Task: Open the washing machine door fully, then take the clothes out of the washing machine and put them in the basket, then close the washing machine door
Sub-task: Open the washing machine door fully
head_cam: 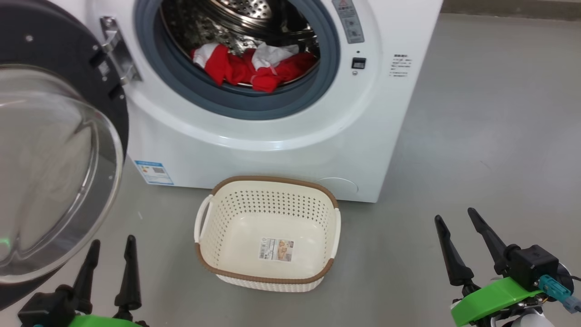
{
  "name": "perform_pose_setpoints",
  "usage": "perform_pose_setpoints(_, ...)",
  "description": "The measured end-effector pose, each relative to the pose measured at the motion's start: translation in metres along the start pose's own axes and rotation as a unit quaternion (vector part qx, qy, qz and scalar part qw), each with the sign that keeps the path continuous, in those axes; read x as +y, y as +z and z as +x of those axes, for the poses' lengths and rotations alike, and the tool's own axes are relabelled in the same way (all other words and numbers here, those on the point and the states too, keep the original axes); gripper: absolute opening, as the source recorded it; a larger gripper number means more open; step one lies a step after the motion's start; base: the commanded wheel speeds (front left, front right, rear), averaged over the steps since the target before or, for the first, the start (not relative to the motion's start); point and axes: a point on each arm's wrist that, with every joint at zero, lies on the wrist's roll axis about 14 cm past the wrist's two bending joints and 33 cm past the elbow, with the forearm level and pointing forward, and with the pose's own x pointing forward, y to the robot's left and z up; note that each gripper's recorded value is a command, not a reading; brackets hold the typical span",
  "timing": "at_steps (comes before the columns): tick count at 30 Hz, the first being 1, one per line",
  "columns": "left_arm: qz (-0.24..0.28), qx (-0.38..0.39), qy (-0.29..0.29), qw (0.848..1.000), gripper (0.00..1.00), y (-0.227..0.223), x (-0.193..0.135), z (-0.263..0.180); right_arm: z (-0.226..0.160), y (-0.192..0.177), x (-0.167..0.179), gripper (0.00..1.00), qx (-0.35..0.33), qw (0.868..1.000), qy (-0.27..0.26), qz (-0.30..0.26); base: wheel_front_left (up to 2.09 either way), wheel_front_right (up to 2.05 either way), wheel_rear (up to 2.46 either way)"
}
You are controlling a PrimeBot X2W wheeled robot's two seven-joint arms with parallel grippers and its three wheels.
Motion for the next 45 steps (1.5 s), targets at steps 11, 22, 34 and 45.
perform_pose_setpoints(11,-0.009,0.021,-0.078,0.997,1.0,-0.015,-0.047,0.013,-0.02,0.007,-0.038,1.0,-0.01,0.998,-0.061,-0.002,0.0,0.0,0.0)
perform_pose_setpoints(22,-0.009,0.037,-0.132,0.991,1.0,-0.025,-0.081,0.019,-0.038,0.012,-0.063,1.0,-0.018,0.994,-0.105,-0.004,0.0,0.0,0.0)
perform_pose_setpoints(34,-0.013,0.036,-0.155,0.987,1.0,-0.025,-0.096,0.02,-0.052,0.011,-0.074,1.0,-0.017,0.992,-0.128,-0.002,0.0,0.0,0.0)
perform_pose_setpoints(45,-0.007,0.032,-0.151,0.988,1.0,-0.022,-0.092,0.019,-0.049,0.011,-0.071,1.0,-0.018,0.992,-0.123,-0.002,0.0,0.0,0.0)
